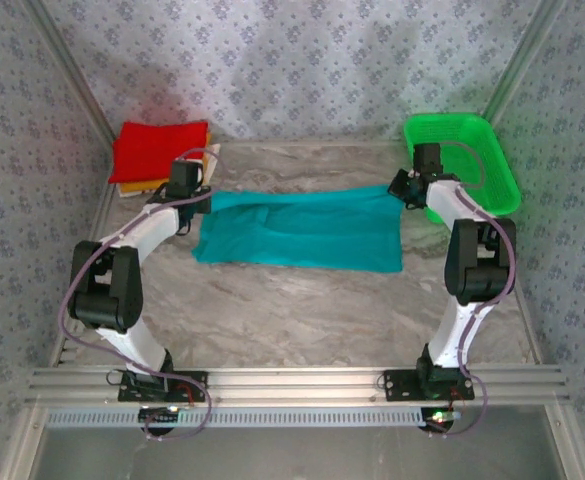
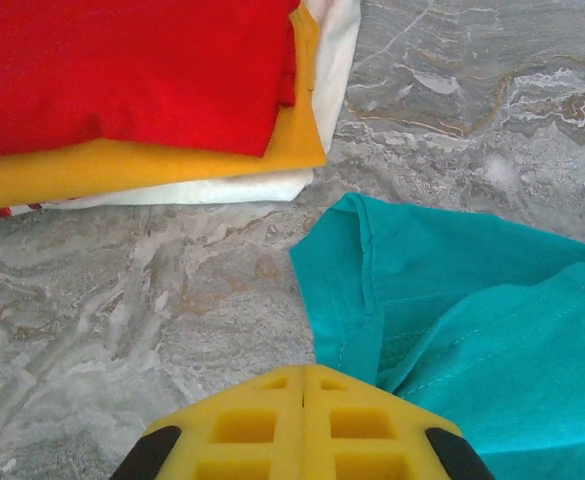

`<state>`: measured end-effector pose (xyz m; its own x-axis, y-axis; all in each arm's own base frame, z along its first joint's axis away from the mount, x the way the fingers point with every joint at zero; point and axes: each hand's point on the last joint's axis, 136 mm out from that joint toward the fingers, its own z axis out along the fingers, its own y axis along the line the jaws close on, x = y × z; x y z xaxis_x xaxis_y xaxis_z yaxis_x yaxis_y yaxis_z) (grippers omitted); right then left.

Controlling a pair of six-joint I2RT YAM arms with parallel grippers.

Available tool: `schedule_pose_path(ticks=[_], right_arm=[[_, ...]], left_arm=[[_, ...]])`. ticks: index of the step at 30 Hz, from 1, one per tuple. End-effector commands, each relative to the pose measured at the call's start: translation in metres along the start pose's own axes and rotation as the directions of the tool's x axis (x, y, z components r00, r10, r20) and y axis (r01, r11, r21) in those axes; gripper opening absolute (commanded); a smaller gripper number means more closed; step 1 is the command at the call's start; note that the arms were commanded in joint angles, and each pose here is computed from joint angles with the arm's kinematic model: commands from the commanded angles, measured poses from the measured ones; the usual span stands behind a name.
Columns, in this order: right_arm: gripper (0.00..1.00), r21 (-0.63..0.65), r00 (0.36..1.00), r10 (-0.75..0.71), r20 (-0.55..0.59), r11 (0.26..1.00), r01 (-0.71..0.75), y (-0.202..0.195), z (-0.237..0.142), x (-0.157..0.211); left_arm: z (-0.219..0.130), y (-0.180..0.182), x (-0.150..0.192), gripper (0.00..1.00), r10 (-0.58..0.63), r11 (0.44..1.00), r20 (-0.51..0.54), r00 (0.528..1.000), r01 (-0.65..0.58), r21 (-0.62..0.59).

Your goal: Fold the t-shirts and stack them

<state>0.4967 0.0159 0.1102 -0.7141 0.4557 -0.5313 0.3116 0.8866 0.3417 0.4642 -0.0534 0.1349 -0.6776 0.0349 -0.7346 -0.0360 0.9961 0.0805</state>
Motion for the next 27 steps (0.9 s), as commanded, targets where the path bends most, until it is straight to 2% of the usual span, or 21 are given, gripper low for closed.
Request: schedule_pose_path(ticks=[1,7,10,11,12,13,14,15,16,22,25,27], right_arm=[[0.0,0.028,1.0,0.014,0.013,1.0,-0.015,-0.006,-0.015,0.004],[0.0,0.055,0.999,0.036,-0.037,0.998,-0.034,-0.021,-0.015,0.038],[0.05,0.069,0.997,0.038,-0.074,0.997,-0.033,-0.029,-0.017,0.056],[0.11,0.074,0.996,0.04,-0.075,0.997,-0.035,-0.031,-0.02,0.06],[0.22,0.082,0.996,0.042,-0.076,0.996,-0.036,-0.033,-0.023,0.062],[0.27,0.089,0.996,0.043,-0.072,0.995,-0.037,-0.035,-0.027,0.063],[0.31,0.092,0.997,0.042,-0.064,0.995,-0.036,-0.035,-0.032,0.062],[0.34,0.088,0.998,0.037,-0.052,0.996,-0.032,-0.034,-0.037,0.06],[0.35,0.087,0.998,0.033,-0.044,0.996,-0.029,-0.033,-0.041,0.056],[0.35,0.043,1.0,-0.005,0.01,0.999,0.004,-0.007,-0.07,0.035],[0.34,-0.009,0.999,-0.041,0.007,0.999,0.041,0.019,-0.067,0.025],[0.34,-0.023,0.997,-0.074,-0.037,0.997,0.073,0.033,-0.05,0.03]], left_arm=[[-0.02,0.003,-0.011,0.0,-0.037,0.999,0.039,0.999,0.037,-0.002],[-0.016,0.004,0.035,0.0,-0.053,0.999,-0.048,0.997,0.052,-0.017],[-0.017,0.006,0.054,0.0,-0.059,0.998,-0.087,0.994,0.056,-0.036],[-0.018,0.006,0.059,0.0,-0.061,0.998,-0.094,0.994,0.058,-0.038],[-0.019,0.006,0.063,0.04,-0.063,0.998,-0.102,0.993,0.059,-0.039],[-0.021,0.005,0.066,0.16,-0.063,0.998,-0.113,0.992,0.06,-0.033],[-0.023,0.002,0.067,0.36,-0.054,0.998,-0.122,0.991,0.052,-0.018],[-0.027,0.001,0.067,0.49,-0.048,0.999,-0.123,0.991,0.048,-0.007],[-0.03,-0.001,0.065,0.54,-0.046,0.999,-0.115,0.992,0.047,0.001],[-0.057,-0.022,0.03,0.54,-0.051,0.988,-0.033,0.998,0.055,0.142],[-0.052,-0.04,0.02,0.55,0.002,0.975,-0.065,0.998,0.013,0.224],[-0.038,-0.053,0.015,0.61,0.049,0.966,-0.112,0.993,-0.019,0.258]])
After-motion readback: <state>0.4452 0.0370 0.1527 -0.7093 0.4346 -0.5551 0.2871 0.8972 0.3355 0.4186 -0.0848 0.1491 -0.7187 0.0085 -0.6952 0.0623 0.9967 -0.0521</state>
